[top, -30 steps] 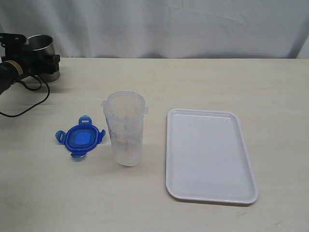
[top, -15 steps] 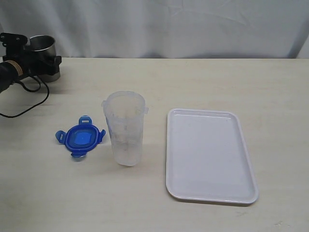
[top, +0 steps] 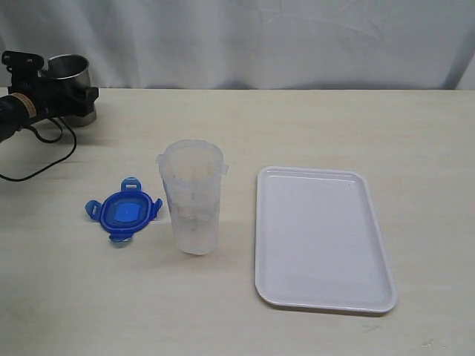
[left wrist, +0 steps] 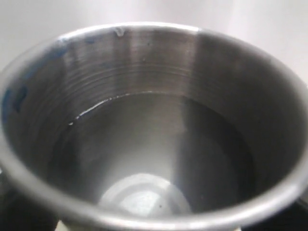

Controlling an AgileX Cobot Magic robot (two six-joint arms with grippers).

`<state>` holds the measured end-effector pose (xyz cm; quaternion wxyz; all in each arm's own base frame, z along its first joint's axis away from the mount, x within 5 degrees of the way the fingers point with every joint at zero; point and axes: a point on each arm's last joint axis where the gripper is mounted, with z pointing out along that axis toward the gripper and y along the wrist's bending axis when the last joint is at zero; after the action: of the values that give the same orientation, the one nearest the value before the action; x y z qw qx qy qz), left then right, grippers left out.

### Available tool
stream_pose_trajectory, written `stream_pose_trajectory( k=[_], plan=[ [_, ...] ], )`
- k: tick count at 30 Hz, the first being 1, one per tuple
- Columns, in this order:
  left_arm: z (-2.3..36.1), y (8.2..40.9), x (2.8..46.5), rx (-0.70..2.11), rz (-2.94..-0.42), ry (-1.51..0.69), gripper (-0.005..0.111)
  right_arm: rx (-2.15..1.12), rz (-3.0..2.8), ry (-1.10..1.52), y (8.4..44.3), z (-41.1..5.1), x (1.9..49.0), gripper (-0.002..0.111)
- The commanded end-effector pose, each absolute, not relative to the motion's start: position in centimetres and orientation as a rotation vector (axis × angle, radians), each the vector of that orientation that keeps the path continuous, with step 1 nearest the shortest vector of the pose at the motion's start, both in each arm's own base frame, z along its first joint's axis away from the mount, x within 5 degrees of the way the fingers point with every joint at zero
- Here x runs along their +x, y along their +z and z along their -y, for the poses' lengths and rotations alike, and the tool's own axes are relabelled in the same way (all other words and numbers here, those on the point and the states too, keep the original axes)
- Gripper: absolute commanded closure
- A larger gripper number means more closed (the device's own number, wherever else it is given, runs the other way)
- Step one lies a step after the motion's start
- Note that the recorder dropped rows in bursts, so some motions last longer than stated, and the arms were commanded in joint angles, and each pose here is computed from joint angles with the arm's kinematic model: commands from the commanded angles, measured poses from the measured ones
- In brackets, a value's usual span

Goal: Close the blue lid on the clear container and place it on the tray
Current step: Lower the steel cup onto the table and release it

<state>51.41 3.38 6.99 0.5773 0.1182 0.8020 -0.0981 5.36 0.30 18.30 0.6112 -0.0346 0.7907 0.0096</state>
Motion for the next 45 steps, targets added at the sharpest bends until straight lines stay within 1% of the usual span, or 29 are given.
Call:
stream_pose_trajectory(
  k=[1, 2, 5, 10, 14, 24, 26, 29, 31, 34, 39, 42, 45],
  plan=[
    [-3.7, 7.9, 51.6, 0.239, -1.853, -0.235, 0.022, -0.075, -1.824, 0.022, 18.2, -0.3, 5.3, 0.104],
    [-3.7, 7.9, 51.7, 0.233, -1.852, -0.235, 0.018, -0.075, -1.824, 0.022, 18.2, -0.3, 5.3, 0.104],
    [-3.8, 7.9, 51.7, 0.231, -1.854, -0.234, 0.002, -0.075, -1.824, 0.022, 18.2, -0.3, 5.3, 0.104],
    [-3.7, 7.8, 51.6, 0.257, -1.863, -0.227, 0.002, -0.075, -1.824, 0.022, 18.2, -0.3, 5.3, 0.104],
    [-3.4, 7.5, 51.3, 0.33, -1.929, -0.237, 0.002, -0.075, -1.824, 0.022, 18.2, -0.3, 5.3, 0.104],
    [-3.5, 7.3, 50.6, 0.303, -1.944, -0.28, 0.002, -0.075, -1.824, 0.022, 18.2, -0.3, 5.3, 0.104],
    [-4.0, 7.3, 50.1, 0.285, -1.939, -0.296, 0.002, -0.075, -1.824, 0.022, 18.2, -0.3, 5.3, 0.104],
    [-5.7, 7.1, 48.6, 0.249, -1.927, -0.331, 0.002, -0.075, -1.824, 0.022, 18.2, -0.3, 5.3, 0.104],
    [-6.2, 6.9, 47.5, 0.239, -1.932, -0.35, 0.002, -0.075, -1.824, 0.022, 18.2, -0.3, 5.3, 0.104],
    [-5.9, 6.8, 46.2, 0.24, -1.95, -0.37, 0.002, -0.075, -1.824, 0.022, 18.2, -0.3, 5.3, 0.104],
    [-5.0, 9.5, 43.1, 0.278, -1.973, -0.371, 0.002, -0.075, -1.824, 0.022, 18.2, -0.3, 5.3, 0.104],
    [-4.5, 13.0, 41.0, 0.252, -1.946, -0.38, 0.002, -0.075, -1.824, 0.022, 18.2, -0.3, 5.3, 0.104],
    [-4.1, 15.4, 39.5, 0.23, -1.945, -0.401, 0.002, -0.075, -1.824, 0.022, 18.2, -0.3, 5.3, 0.104]
  ],
)
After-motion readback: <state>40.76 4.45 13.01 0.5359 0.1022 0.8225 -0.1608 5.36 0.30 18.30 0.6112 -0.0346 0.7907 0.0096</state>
